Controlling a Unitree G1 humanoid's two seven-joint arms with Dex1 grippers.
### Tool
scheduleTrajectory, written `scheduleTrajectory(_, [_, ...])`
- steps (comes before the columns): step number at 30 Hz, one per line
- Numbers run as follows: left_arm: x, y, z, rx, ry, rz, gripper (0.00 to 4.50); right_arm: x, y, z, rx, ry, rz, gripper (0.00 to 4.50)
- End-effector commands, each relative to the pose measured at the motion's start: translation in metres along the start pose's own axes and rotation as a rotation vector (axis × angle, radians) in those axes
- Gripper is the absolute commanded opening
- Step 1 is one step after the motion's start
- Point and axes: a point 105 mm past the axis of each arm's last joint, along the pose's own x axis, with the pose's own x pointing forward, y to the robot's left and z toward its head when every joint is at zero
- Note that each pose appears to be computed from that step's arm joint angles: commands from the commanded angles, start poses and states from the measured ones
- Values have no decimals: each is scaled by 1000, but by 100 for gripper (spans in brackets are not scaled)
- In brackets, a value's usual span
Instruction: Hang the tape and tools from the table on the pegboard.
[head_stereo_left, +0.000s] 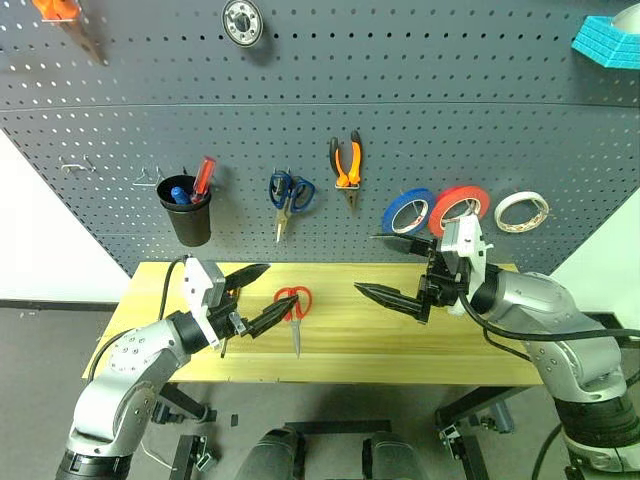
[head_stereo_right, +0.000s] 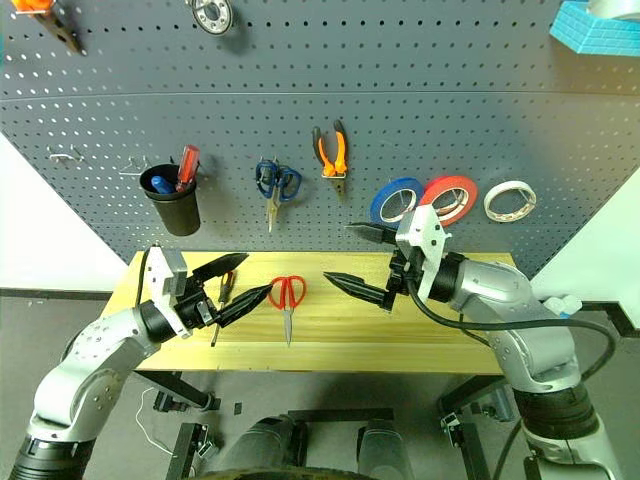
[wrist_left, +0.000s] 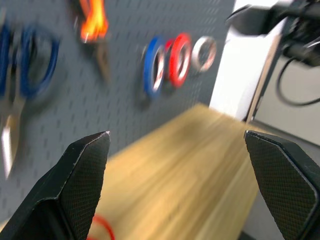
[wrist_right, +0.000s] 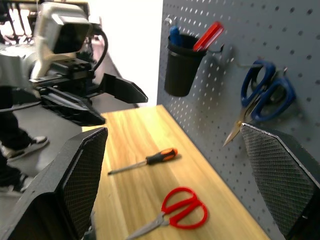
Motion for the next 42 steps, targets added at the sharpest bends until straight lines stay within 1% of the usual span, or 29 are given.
scheduleTrajectory(1, [-4, 13, -13, 3, 80, 119, 450, -6, 5, 20, -62, -36, 28, 448])
scheduleTrajectory(5, [-3, 22, -35, -30, 185, 235, 450, -8, 4, 23, -82, -30, 26, 448])
scheduleTrajectory(10, [15, 40, -49, -107, 233, 398, 450, -6, 5, 25, -88, -33, 15, 448])
scheduleTrajectory(14, [42, 48, -55, -177, 246, 508, 450, -3, 5, 27, -95, -41, -5, 448])
scheduleTrajectory(19, [71, 42, -67, -243, 292, 556, 450, -2, 7, 29, -96, -44, -18, 448])
scheduleTrajectory(23, [83, 39, -76, -303, 310, 614, 450, -1, 5, 28, -94, -44, -40, 448])
scheduleTrajectory(27, [90, 38, -91, -344, 366, 708, 450, 1, 6, 27, -89, -48, -52, 448])
scheduleTrajectory(33, [84, 36, -122, -429, 542, 856, 450, 2, 7, 28, -89, -56, -66, 448])
scheduleTrajectory(34, [81, 38, -126, -414, 577, 884, 450, 2, 8, 28, -88, -57, -69, 448])
scheduleTrajectory(37, [78, 39, -132, -418, 624, 913, 450, 3, 10, 29, -88, -59, -76, 448])
scheduleTrajectory(42, [83, 35, -138, -431, 664, 906, 450, 1, 11, 30, -87, -61, -86, 448])
